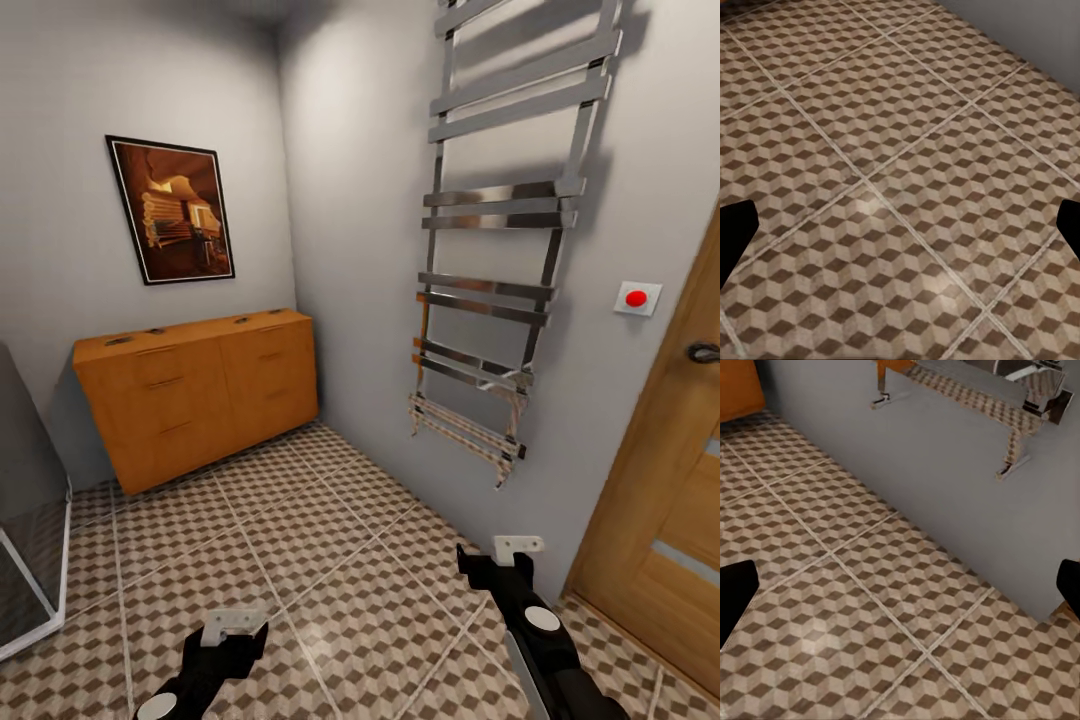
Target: Take the four mousetraps from the cabinet in the bathroom and place them on the bathroom floor. Make sure all four end up on the same floor surface, and ensure that at least two of them are either under or directly next to the same bathroom sink.
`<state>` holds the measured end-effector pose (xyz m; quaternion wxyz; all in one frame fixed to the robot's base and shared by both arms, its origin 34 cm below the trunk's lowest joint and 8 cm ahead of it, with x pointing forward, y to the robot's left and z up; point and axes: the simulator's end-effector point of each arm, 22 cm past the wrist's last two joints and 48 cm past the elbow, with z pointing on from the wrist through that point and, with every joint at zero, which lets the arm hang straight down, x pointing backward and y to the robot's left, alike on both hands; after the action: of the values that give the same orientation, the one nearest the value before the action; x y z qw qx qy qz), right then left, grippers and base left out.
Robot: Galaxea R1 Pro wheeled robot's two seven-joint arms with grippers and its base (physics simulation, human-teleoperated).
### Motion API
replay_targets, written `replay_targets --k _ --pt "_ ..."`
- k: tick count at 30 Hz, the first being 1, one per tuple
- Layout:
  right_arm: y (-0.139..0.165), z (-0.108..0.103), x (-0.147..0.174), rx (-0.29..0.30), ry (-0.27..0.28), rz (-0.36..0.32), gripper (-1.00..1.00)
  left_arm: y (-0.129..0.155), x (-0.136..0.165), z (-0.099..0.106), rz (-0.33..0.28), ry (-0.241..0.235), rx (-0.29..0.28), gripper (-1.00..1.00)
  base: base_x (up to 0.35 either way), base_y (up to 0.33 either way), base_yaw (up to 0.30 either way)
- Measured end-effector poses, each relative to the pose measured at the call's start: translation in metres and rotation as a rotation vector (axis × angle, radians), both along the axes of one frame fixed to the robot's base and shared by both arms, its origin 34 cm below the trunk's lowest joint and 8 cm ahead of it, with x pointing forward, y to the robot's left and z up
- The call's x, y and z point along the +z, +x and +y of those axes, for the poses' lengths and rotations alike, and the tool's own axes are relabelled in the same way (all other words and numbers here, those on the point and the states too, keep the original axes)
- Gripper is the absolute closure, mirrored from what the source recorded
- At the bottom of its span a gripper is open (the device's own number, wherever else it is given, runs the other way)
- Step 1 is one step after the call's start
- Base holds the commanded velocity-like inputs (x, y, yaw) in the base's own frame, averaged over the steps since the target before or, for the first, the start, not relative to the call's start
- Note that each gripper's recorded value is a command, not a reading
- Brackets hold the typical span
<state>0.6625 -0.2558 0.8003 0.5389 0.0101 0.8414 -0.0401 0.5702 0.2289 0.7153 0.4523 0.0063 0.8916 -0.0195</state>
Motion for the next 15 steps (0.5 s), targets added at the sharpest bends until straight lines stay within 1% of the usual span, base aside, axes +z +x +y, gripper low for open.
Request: replay_targets --k 15 --pt "0.0 -0.0004 -0.0001 -0.001 0.0 0.0 -1.0 -0.0005 -0.001 -0.0008 0.002 0.0 -0.002 -1.0 0.0 0.0 0.259"
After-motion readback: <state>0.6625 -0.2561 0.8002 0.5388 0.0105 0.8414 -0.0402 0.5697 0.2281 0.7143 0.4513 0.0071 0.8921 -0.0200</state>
